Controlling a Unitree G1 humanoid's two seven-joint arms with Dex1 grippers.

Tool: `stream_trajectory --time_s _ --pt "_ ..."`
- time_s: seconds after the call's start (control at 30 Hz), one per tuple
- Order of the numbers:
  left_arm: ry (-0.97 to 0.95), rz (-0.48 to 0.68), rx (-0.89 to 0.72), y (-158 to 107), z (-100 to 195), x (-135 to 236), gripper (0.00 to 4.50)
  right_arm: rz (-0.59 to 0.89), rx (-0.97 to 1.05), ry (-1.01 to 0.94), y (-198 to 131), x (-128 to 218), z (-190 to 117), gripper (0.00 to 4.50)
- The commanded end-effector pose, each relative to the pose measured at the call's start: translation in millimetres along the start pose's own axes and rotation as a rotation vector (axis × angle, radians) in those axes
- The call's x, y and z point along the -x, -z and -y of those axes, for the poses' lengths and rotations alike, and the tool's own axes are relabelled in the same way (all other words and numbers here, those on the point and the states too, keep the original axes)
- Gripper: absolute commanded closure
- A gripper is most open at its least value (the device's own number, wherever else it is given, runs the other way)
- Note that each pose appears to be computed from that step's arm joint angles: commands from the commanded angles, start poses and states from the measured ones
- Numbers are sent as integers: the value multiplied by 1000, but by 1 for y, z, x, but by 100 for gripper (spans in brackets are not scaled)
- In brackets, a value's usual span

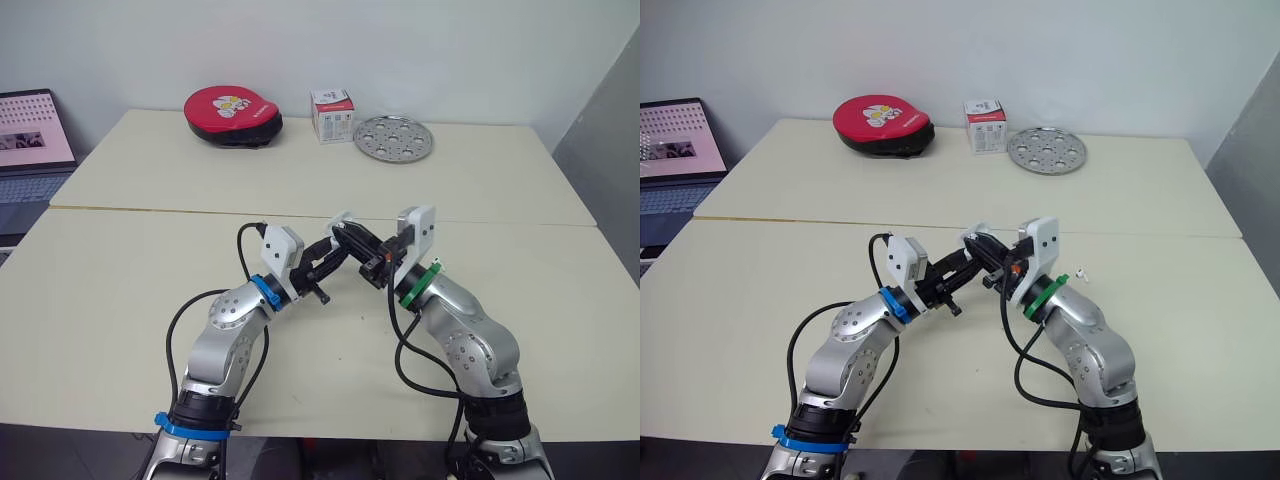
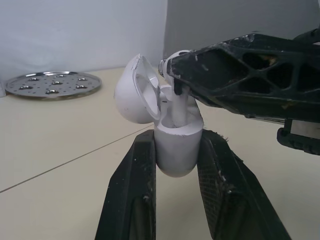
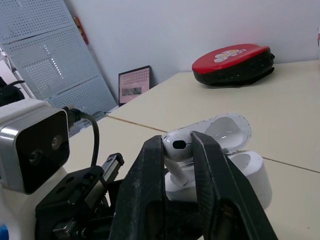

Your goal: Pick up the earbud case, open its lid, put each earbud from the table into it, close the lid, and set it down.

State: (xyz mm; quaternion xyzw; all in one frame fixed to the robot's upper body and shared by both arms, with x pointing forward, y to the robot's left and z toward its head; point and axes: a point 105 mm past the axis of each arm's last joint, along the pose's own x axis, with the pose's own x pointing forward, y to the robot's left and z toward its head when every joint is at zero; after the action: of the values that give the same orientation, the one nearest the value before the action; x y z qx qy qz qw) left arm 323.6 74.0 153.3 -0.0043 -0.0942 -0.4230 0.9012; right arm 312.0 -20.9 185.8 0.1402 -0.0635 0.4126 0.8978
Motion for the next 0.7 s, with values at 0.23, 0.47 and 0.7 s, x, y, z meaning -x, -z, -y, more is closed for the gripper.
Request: stream_trajectory --time_s 0.23,0.47,0.7 --pt "8 63 -37 -19 0 -2 372 9 11 12 8 -1 -6 412" --pt "14 62 -43 -19 2 -3 372 -25 29 14 18 -2 -10 412" --pt "19 61 -50 -19 2 -3 372 -49 85 52 22 -1 -7 337"
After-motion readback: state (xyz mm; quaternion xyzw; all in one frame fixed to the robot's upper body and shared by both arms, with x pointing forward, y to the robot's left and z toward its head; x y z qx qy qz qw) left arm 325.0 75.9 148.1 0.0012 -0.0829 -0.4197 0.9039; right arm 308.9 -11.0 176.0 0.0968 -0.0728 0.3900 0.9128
